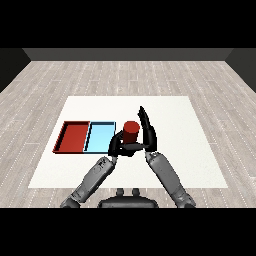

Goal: Pick the red can and put it in the red box

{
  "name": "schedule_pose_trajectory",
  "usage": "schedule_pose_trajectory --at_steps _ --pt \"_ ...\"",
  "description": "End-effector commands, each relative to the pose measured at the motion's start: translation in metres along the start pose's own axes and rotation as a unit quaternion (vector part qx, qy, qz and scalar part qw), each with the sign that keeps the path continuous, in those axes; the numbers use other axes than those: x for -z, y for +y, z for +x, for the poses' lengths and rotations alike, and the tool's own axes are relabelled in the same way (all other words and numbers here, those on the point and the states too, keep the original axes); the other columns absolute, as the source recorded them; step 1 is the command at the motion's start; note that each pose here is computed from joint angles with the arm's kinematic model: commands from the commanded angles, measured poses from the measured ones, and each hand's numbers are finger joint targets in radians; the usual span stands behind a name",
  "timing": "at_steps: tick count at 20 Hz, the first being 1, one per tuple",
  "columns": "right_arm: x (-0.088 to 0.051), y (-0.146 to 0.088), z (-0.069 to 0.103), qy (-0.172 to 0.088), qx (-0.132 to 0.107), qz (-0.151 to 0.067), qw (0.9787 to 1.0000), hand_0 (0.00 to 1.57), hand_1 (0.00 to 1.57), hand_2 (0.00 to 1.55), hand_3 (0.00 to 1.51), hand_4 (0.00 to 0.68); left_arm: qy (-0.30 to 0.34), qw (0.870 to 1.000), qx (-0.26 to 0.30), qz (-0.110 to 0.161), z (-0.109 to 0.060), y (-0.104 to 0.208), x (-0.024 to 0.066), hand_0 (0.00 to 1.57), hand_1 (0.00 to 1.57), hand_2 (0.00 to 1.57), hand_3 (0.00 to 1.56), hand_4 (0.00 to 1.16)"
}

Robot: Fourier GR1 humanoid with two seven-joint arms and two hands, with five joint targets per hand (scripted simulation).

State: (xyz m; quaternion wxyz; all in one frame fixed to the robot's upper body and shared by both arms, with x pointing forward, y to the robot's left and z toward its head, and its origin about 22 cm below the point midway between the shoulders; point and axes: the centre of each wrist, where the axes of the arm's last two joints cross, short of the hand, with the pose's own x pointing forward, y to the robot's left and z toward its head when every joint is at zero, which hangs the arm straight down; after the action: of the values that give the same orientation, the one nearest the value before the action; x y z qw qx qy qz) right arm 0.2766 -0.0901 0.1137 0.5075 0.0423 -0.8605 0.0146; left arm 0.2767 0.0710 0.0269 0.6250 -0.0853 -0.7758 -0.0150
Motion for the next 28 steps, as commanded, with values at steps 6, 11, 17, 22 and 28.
schedule_pose_trajectory --at_steps 6,11,17,22,28 --pt "-0.012 -0.062 0.034 -0.039 0.018 -0.04 0.9983 0.0 0.0 0.0 0.0 0.0 -0.007 1.0 0.021 0.014 0.0 0.016 0.0045 1.57 1.57 1.57 1.47 1.14" --pt "-0.047 -0.109 0.016 -0.044 -0.013 -0.061 0.9971 0.0 0.0 0.0 0.0 0.0 -0.018 0.997 0.051 0.046 0.014 0.07 0.0202 1.57 1.57 1.57 1.47 1.15" --pt "-0.077 -0.154 0.02 -0.012 -0.05 -0.097 0.9939 0.0 0.0 0.0 0.0 0.0 -0.002 0.987 0.115 0.114 0.039 0.141 0.0385 1.57 1.57 1.57 1.46 1.12" --pt "-0.085 -0.16 0.005 0.0 -0.05 -0.109 0.9928 0.0 0.0 0.0 0.0 0.0 0.045 0.964 0.2 0.171 0.031 0.202 0.0395 1.57 1.57 1.57 1.48 1.13" --pt "-0.076 -0.157 -0.006 0.016 -0.06 -0.118 0.9911 0.0 0.0 0.0 0.0 0.0 0.113 0.921 0.265 0.263 0.03 0.28 0.0295 1.57 1.57 1.56 1.48 1.13"
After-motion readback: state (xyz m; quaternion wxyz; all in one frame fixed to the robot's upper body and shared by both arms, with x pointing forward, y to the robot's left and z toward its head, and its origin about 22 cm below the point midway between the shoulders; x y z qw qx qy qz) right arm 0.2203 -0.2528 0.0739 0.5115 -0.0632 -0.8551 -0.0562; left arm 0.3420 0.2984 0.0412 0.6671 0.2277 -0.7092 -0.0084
